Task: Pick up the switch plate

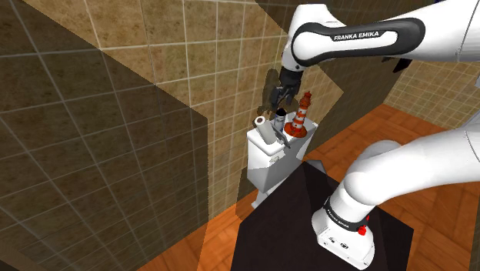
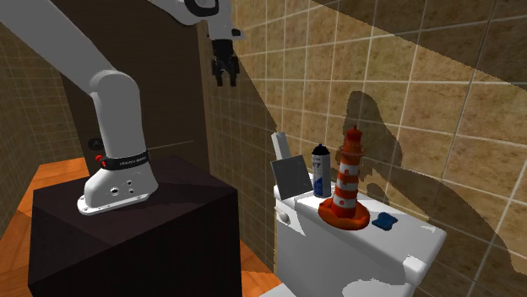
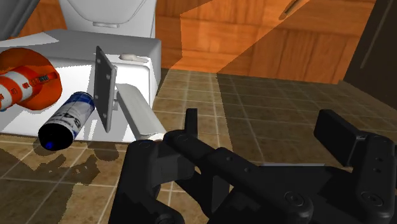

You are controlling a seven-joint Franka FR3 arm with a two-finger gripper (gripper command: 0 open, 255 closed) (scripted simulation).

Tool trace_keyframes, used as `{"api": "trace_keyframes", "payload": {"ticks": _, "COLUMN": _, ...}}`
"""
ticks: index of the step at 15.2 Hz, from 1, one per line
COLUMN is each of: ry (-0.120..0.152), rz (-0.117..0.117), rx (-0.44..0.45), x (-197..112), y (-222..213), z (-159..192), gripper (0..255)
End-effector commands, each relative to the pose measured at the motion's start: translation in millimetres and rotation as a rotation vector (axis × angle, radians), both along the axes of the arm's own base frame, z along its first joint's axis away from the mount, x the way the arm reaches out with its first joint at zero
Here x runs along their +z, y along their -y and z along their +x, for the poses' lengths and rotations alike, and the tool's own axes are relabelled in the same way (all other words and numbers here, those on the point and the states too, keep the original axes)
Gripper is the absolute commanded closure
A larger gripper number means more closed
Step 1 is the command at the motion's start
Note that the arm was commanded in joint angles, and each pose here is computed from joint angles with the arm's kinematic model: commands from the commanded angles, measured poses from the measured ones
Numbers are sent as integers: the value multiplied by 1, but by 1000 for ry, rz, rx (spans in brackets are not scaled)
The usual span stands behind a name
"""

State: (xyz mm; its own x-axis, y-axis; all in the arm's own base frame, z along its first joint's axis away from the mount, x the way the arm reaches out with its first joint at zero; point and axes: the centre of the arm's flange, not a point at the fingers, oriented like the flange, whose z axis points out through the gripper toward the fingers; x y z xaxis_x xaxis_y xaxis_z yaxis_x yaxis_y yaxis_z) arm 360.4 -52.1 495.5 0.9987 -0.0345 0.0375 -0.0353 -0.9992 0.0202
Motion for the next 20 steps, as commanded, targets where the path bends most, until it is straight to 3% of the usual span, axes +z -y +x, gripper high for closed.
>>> {"api": "trace_keyframes", "payload": {"ticks": 1, "ry": -1, "rz": -32, "rx": -20, "x": -24, "y": 9, "z": 8, "gripper": 0}}
{"api": "trace_keyframes", "payload": {"ticks": 20, "ry": -20, "rz": -324, "rx": -209, "x": -211, "y": 132, "z": 68, "gripper": 0}}
